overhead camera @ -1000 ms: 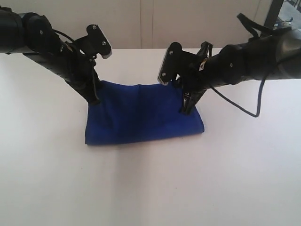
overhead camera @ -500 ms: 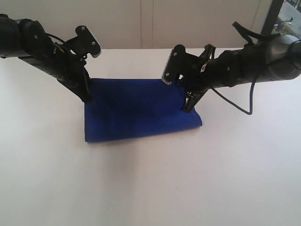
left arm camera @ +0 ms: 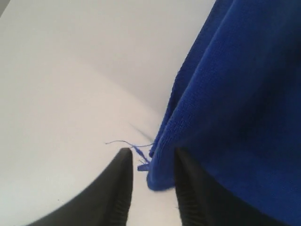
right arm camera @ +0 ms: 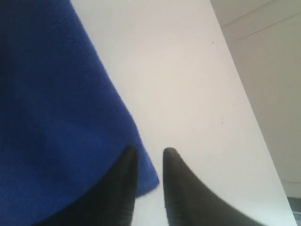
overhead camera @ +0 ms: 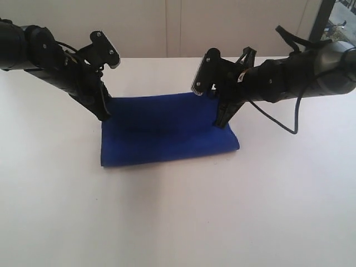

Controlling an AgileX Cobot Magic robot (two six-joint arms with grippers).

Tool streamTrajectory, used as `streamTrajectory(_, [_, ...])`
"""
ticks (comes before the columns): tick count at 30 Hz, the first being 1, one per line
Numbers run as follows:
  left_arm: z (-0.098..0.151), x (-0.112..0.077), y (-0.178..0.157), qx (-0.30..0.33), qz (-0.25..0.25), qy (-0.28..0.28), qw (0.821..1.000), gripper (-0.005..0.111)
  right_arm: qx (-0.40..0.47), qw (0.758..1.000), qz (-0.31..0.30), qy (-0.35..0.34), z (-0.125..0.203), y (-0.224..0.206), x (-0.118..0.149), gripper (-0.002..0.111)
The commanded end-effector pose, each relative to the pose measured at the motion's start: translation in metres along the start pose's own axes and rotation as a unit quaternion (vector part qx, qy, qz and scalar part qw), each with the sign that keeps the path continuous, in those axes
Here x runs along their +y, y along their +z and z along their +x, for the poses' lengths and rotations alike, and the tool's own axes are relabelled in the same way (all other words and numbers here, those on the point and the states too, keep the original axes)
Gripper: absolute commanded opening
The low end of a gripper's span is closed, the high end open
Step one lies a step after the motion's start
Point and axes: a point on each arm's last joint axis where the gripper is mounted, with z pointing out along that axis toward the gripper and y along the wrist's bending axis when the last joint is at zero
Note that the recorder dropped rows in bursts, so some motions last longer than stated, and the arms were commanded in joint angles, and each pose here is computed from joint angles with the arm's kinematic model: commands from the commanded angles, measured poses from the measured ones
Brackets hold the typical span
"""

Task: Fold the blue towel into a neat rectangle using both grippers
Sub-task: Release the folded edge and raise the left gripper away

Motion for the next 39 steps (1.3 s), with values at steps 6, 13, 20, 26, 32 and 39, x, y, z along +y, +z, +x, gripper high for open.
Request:
streamTrajectory(6, [-0.001,0.001,-0.001,0.0,0.002,-0.043,0.999,0.048,-0.007,0.998,0.016,0.065,0.001,0.003,-0.003,0.039])
streamTrajectory(13, [0.008,-0.011,-0.002,0.059,0.056,-0.178,0.981,0.01,0.022,0.943,-0.029,0.332,-0.003,-0.025,-0.016,0.0])
streamTrajectory(20, [0.003,-0.013,-0.014,0.124,0.098,-0.286,0.945,0.0,0.122,0.896,-0.13,0.406,-0.002,-0.043,-0.031,0.0])
streamTrajectory(26, [0.006,-0.005,-0.017,0.137,0.096,-0.329,0.93,0.0,0.144,0.885,-0.139,0.419,0.004,-0.039,-0.027,0.0])
streamTrajectory(32, [0.033,0.019,-0.015,0.158,0.08,-0.411,0.894,0.0,0.163,0.883,-0.147,0.415,0.011,-0.026,-0.019,0.0])
streamTrajectory(39, [0.048,0.025,-0.02,0.193,0.093,-0.428,0.878,0.0,0.176,0.88,-0.151,0.416,0.016,-0.02,-0.014,0.0])
